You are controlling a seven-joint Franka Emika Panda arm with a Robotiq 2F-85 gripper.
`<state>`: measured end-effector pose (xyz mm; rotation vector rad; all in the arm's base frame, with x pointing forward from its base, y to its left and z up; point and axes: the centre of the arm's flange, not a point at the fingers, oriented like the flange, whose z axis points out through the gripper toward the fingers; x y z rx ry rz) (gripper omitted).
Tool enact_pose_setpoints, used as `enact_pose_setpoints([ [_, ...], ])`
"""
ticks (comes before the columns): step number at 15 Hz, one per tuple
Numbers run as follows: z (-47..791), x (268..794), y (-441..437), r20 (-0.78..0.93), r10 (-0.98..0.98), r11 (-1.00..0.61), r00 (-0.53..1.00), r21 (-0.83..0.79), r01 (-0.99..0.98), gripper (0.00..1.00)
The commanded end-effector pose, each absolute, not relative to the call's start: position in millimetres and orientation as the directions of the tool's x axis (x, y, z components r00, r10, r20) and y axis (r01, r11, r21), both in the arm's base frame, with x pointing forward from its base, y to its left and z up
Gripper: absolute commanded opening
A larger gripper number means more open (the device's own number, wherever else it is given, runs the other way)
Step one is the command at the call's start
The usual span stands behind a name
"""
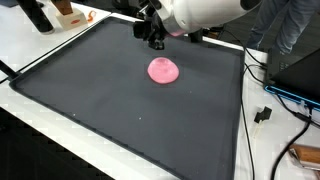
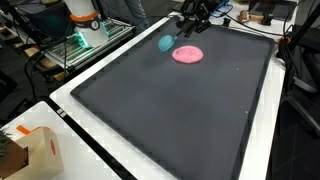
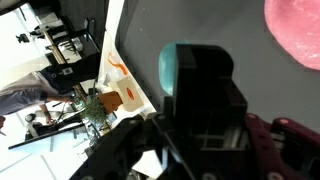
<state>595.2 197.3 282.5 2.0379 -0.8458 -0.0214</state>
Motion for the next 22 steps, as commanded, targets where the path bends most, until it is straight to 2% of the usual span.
enact_pose_setpoints([
  [1, 275.9, 606.2, 199.3, 0.302, -0.553, -0.314, 0.776, 0.788, -0.530, 0.25],
  [13, 263.9, 609.2, 199.6, 0.196, -0.536, -0.340, 0.821, 0.840, -0.422, 0.25],
  [22, 273.0, 612.9, 194.9, 0.058, -0.486, -0.450, 0.872, 0.839, -0.306, 0.25],
])
